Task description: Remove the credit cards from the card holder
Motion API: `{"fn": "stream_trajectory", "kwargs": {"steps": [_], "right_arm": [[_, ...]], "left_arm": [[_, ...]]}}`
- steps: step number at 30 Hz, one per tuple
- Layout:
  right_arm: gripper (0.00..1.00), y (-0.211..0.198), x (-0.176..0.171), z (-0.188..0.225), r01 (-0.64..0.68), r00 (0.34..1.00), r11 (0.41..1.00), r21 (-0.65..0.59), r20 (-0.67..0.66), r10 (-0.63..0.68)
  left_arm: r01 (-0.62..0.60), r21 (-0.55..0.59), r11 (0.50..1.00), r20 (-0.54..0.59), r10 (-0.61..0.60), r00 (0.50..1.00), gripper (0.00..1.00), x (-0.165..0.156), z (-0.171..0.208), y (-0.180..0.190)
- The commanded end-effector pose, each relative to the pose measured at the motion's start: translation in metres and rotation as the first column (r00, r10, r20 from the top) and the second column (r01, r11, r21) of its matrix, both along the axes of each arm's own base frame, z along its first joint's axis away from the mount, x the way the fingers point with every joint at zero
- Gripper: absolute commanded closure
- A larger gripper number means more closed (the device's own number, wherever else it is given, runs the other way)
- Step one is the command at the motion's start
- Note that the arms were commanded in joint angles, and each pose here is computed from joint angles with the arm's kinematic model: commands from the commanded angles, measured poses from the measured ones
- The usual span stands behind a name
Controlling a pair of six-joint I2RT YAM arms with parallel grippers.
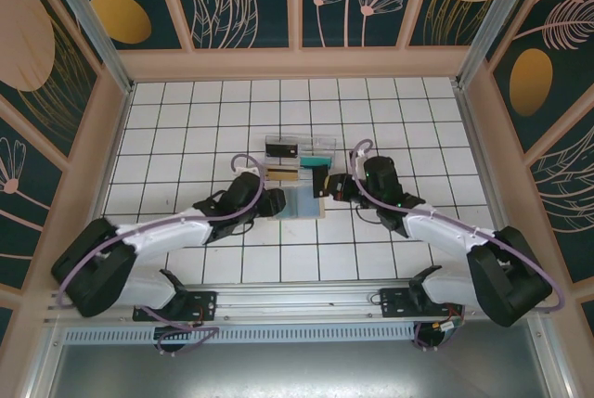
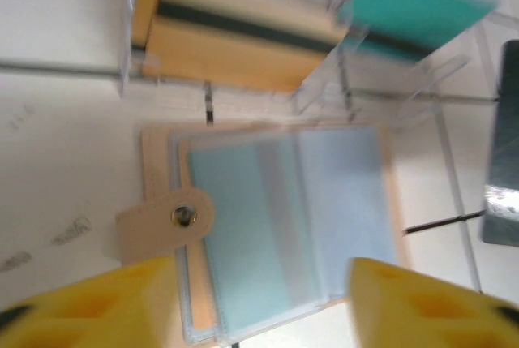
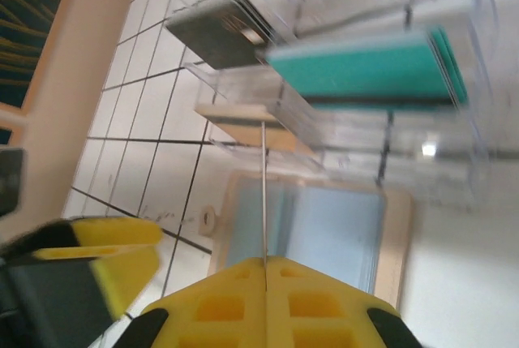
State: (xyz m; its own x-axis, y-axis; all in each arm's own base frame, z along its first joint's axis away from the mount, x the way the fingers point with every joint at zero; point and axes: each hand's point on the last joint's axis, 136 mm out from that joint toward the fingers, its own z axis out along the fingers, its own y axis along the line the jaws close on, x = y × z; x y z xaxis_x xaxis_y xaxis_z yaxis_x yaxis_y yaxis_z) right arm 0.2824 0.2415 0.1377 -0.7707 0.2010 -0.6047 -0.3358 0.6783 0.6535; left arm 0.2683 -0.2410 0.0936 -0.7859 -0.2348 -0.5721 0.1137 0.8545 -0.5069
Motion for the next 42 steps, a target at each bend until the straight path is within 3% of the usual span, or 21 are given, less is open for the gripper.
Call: {"fn": "stream_trajectory", "kwargs": {"steps": [1,3,7,11,17,21,30,42], "right_arm": [[1.0,0.016,0.004,0.034,-0.119,0.963,0.981,-0.152,0.222,0.151],[1.0,0.032,0.005,0.049,-0.174,0.906,0.951,-0.254,0.336,0.256],[1.0,0.066,0.012,0.06,-0.215,0.762,0.831,-0.513,0.444,0.472],[1.0,0.085,0.035,0.06,-0.17,0.671,0.672,-0.721,0.415,0.615],[1.0,0.107,0.046,0.045,-0.092,0.496,0.445,-0.891,0.346,0.796],[1.0,0.11,0.058,0.031,-0.074,0.492,0.323,-0.943,0.247,0.835],[1.0,0.118,0.075,0.016,-0.025,0.436,0.21,-0.977,0.178,0.882],[1.0,0.127,0.09,-0.001,-0.029,0.441,0.164,-0.986,0.134,0.888]], "left_arm": [[-0.09,0.0,0.996,0.093,0.09,0.992,0.11,0.002,0.033,0.024],[-0.124,-0.021,0.992,0.138,0.126,0.982,0.02,-0.001,0.048,0.037],[-0.188,-0.035,0.982,0.206,0.191,0.96,0.01,-0.011,0.067,0.066],[-0.248,-0.056,0.967,0.234,0.254,0.938,0.01,-0.021,0.072,0.089],[-0.339,-0.092,0.936,0.267,0.351,0.897,0.01,-0.032,0.076,0.121],[-0.363,-0.103,0.926,0.293,0.377,0.879,0.01,-0.037,0.083,0.133],[-0.365,-0.089,0.927,0.301,0.374,0.877,0.01,-0.038,0.079,0.136],[-0.361,-0.083,0.929,0.293,0.369,0.882,0.01,-0.041,0.073,0.137]]}}
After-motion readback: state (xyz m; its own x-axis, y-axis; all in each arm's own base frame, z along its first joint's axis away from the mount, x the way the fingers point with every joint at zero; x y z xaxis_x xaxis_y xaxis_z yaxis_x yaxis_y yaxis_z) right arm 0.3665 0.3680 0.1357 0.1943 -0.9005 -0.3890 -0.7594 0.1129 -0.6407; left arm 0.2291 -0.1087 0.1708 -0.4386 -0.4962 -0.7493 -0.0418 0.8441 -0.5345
